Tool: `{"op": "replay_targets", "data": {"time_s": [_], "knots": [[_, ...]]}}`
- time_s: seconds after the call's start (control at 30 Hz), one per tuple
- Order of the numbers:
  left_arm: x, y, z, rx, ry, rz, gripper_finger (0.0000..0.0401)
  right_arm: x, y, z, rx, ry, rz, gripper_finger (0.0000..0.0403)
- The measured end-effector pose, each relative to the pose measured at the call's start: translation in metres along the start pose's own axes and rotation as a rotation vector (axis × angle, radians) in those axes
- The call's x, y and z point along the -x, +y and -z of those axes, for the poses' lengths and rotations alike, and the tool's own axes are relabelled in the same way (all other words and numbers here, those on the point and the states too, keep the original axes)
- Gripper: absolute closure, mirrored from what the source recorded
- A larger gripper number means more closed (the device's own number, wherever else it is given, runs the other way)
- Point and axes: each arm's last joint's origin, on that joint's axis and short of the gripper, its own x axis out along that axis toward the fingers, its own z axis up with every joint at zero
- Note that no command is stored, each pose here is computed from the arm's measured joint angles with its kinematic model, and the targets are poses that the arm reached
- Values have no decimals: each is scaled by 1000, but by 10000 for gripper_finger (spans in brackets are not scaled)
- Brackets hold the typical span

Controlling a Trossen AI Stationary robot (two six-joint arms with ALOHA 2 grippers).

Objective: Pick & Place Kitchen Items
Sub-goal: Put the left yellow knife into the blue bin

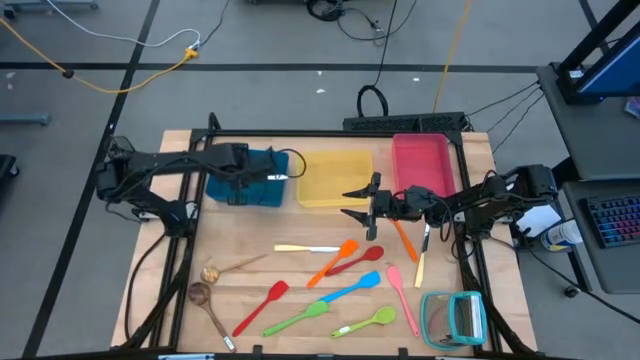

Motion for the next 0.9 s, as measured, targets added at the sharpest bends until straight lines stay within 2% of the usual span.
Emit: {"op": "replay_targets", "data": {"time_s": [0.2,0.33,0.63,0.9], "knots": [[-24,10,9,-45,30,12,334,0,0,0,0,3,1,206],[-37,19,17,-21,54,23,334,0,0,0,0,2,1,206],[-64,34,21,-32,-41,47,334,0,0,0,0,3,2,206],[-90,40,19,-27,38,95,334,0,0,0,0,3,3,206]]}}
